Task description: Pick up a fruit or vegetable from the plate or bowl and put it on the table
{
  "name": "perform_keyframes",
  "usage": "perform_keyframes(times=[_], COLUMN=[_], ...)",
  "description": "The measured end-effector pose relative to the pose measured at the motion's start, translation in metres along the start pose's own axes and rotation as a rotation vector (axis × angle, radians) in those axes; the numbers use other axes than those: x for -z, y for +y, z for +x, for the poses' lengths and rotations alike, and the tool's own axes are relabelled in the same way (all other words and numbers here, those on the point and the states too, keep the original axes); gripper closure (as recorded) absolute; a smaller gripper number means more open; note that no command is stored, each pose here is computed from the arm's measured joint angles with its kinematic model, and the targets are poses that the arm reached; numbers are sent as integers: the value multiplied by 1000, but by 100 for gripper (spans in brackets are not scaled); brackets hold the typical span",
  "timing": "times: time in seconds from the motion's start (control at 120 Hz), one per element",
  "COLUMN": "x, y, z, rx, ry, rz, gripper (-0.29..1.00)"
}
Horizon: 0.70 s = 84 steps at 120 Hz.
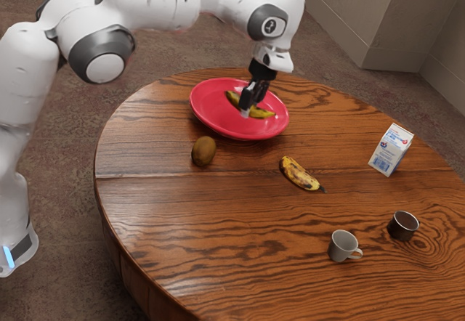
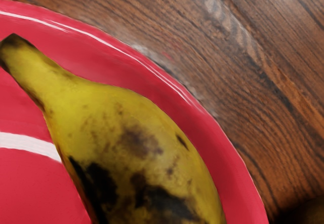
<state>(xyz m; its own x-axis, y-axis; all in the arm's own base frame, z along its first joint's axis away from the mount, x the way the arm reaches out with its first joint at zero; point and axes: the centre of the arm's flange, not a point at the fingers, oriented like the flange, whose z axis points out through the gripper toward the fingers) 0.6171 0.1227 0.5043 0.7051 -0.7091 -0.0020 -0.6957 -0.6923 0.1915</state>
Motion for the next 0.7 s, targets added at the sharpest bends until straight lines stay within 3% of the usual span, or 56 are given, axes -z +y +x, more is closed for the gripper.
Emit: perform_keyframes(times=[0.133,0.233,0.358,0.7], x=[19,-3,-40,-56], y=[72,122,138,202], z=[57,90,95,147], rx=[-146,-230,-234,-307], ry=[-30,-80,-133,-168], rz=[16,-24,-74,-32], gripper=[53,53,54,53])
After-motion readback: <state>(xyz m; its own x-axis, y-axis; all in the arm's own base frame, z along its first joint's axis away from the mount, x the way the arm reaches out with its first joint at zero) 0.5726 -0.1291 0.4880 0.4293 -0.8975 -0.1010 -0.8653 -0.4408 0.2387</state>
